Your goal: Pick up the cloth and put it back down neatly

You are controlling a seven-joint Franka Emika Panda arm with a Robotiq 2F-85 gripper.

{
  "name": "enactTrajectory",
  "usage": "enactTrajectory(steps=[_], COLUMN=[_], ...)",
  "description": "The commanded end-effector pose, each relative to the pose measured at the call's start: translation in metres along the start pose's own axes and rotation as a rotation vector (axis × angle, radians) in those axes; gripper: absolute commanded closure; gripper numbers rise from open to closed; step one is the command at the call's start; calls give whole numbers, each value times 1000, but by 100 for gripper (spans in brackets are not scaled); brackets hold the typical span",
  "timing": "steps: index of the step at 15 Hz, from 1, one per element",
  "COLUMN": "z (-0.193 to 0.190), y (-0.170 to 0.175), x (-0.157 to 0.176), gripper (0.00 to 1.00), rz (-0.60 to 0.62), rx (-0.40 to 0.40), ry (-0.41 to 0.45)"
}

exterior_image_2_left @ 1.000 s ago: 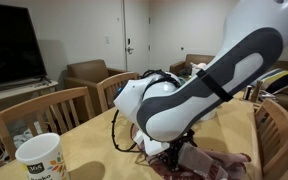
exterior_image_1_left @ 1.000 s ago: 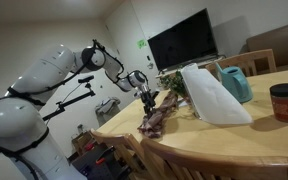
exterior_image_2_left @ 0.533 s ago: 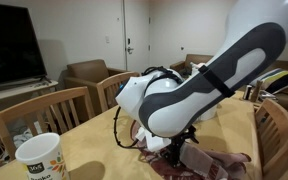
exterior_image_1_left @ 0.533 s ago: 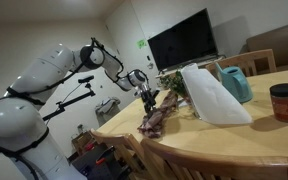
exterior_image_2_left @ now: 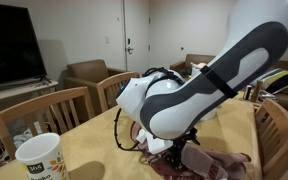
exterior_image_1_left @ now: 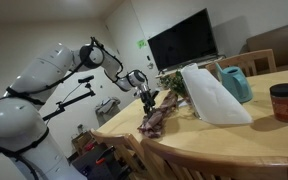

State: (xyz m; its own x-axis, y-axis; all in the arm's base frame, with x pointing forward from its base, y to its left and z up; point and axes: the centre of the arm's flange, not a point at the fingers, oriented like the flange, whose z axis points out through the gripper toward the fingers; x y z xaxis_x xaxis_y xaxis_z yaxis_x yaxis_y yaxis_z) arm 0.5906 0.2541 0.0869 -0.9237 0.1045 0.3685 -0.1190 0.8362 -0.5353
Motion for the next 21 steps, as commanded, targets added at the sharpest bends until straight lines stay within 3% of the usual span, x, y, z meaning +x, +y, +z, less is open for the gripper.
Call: enactTrajectory(steps=[1, 8, 21], z=[3, 3, 10], y=[-2, 8, -14], x=[10, 5, 7], gripper=[0, 0, 0], rz=[-35, -69, -33], rx=[-36, -63, -51], ry=[-8, -42, -17])
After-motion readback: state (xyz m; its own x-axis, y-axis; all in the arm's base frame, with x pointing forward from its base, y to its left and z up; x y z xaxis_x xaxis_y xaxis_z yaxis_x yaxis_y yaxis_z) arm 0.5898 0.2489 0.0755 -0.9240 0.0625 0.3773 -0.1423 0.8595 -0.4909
